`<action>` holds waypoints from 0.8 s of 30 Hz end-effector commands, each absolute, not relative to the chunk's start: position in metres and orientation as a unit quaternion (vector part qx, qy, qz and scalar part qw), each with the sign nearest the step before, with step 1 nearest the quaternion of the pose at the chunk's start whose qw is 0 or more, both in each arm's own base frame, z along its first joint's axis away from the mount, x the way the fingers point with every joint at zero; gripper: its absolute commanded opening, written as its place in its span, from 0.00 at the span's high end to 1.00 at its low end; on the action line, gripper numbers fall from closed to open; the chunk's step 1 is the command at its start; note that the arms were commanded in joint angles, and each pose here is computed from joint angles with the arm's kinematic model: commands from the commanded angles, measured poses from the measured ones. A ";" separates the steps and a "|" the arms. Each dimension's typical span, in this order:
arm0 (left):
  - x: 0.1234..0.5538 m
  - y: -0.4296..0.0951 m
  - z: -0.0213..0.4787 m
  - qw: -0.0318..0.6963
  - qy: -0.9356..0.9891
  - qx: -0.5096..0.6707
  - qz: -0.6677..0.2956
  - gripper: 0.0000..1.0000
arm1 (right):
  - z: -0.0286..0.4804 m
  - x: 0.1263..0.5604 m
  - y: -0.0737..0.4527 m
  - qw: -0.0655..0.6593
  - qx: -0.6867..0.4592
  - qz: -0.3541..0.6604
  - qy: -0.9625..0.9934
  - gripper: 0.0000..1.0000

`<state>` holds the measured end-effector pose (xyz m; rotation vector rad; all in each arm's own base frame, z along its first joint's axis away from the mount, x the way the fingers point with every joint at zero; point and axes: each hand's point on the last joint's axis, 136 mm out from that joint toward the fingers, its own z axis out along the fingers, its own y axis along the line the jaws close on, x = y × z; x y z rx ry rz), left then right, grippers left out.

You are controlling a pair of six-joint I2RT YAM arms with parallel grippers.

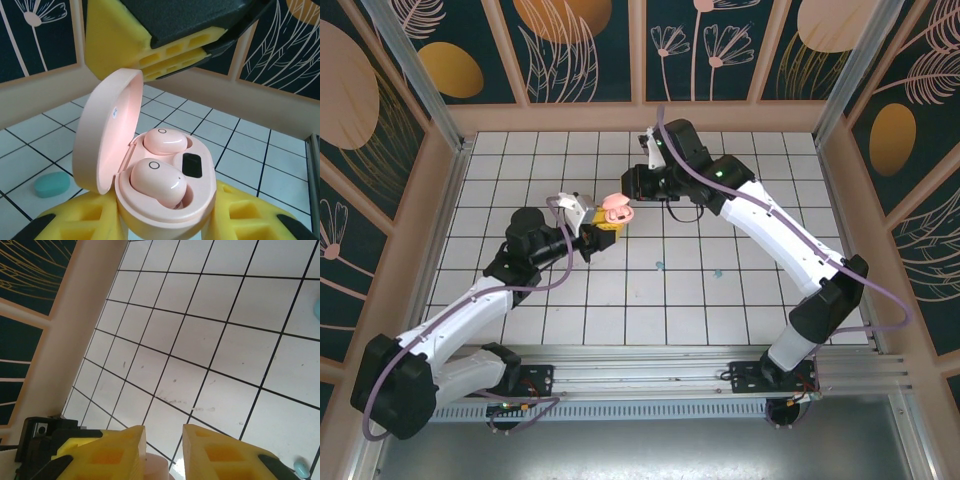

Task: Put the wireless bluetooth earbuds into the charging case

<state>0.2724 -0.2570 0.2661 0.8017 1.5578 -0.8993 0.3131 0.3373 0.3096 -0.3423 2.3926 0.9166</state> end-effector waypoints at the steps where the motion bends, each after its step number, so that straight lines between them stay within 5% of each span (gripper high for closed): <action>1: 0.272 -0.261 0.294 0.575 0.631 0.342 -0.393 0.83 | 0.310 0.298 0.327 0.268 -0.145 0.346 0.887 0.74; 11: 0.273 -0.261 0.294 0.573 0.633 0.341 -0.394 0.83 | 0.320 0.289 0.289 0.297 -0.100 0.387 0.867 0.71; 18: 0.273 -0.263 0.299 0.573 0.629 0.342 -0.399 0.83 | 0.324 0.288 0.293 0.278 -0.074 0.459 0.841 0.44; 24: 0.270 -0.263 0.302 0.571 0.625 0.344 -0.405 0.83 | 0.314 0.284 0.310 0.237 -0.076 0.511 0.823 0.36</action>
